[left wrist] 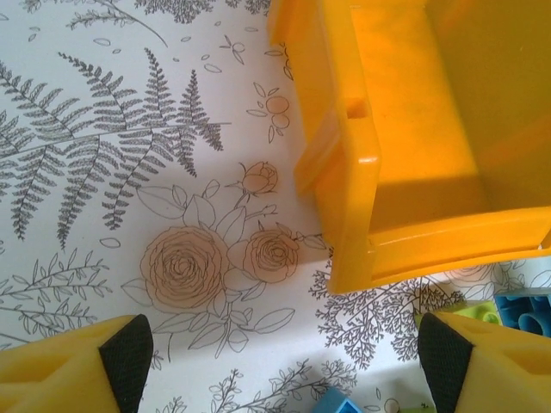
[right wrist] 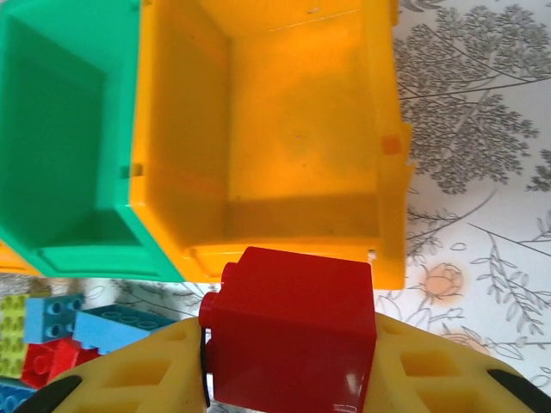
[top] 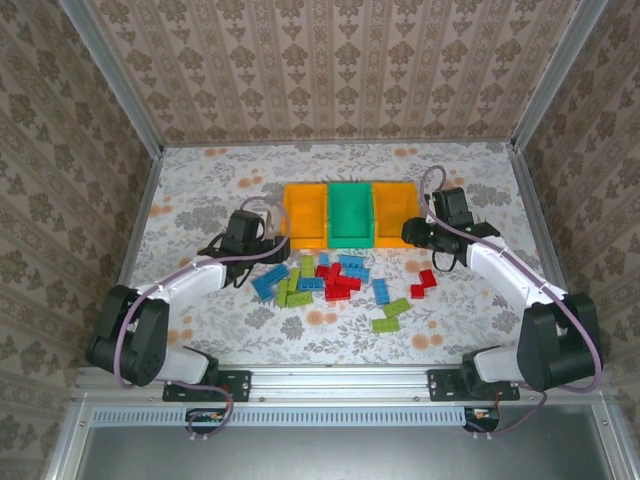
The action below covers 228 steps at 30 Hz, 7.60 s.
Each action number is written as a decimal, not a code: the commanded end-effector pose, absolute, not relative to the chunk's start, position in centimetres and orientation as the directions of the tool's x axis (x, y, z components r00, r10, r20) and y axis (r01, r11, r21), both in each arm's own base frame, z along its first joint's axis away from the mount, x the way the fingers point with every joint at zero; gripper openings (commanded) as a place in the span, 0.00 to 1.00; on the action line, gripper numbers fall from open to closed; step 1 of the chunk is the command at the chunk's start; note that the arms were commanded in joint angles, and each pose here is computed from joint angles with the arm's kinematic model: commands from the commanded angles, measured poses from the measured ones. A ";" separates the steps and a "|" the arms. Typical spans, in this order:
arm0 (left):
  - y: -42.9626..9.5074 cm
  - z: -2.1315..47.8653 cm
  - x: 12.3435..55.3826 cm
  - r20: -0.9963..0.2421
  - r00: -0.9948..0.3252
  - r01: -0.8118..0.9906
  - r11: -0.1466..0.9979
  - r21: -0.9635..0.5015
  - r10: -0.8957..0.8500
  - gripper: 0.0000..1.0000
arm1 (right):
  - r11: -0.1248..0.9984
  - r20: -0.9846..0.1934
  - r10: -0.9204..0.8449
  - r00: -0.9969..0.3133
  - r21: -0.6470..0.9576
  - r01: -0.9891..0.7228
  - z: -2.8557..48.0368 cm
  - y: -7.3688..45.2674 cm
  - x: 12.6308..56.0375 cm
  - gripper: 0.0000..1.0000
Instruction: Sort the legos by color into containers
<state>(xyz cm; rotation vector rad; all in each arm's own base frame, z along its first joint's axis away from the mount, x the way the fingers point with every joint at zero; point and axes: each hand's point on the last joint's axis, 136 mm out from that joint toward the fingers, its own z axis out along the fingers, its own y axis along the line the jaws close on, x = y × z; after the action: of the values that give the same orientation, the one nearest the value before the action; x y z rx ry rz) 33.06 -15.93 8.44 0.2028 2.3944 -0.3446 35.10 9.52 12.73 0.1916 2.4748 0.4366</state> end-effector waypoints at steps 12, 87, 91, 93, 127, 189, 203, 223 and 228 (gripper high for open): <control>-15.8 7.9 30.5 -0.657 -0.751 0.251 0.949 -0.191 0.066 0.84 | 0.935 -0.549 0.282 -0.787 0.342 0.096 11.8 10.5 37.7 0.35; -19.0 9.3 27.7 -0.752 -0.605 0.433 0.901 -0.035 0.261 0.91 | 0.964 -0.301 -0.168 -0.939 0.150 -0.221 3.2 18.0 23.7 0.65; -18.9 9.2 27.6 -0.750 -0.608 0.431 0.902 -0.036 0.261 0.91 | 0.968 -0.250 -0.188 -0.950 0.117 -0.223 1.7 18.0 23.5 0.59; -18.8 9.1 27.6 -0.750 -0.608 0.427 0.904 -0.033 0.260 0.91 | 0.971 -0.230 -0.195 -0.953 0.095 -0.221 1.1 17.9 23.5 0.55; -18.5 8.2 26.8 -0.740 -0.625 0.423 0.905 -0.053 0.249 0.92 | 0.982 -0.529 -0.035 -0.848 0.137 -0.127 9.0 26.1 45.7 0.37; -21.3 7.6 27.5 -0.726 -0.633 0.477 0.874 -0.093 0.268 0.95 | 0.980 -0.472 0.196 -0.860 0.070 0.185 8.0 6.7 29.6 0.30; -22.3 7.8 27.1 -0.714 -0.631 0.500 0.863 -0.075 0.304 1.00 | 0.978 -0.590 0.160 -0.791 0.202 0.047 14.6 12.7 42.0 0.29; -11.6 5.2 23.3 -0.531 -0.846 -0.003 0.997 -0.074 -0.042 1.00 | 0.980 -0.510 0.154 -0.846 0.185 0.068 9.9 14.2 47.0 0.70; -11.1 4.2 22.0 -0.483 -0.870 -0.059 0.993 -0.100 -0.100 1.00 | 0.976 -0.529 0.162 -0.833 0.211 0.055 10.7 14.5 46.5 0.74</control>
<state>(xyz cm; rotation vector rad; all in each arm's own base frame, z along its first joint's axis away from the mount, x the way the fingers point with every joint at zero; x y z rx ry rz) 23.82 -11.93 5.54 -0.0242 2.5569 -0.1067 47.13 13.64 9.19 0.1759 2.5781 0.1905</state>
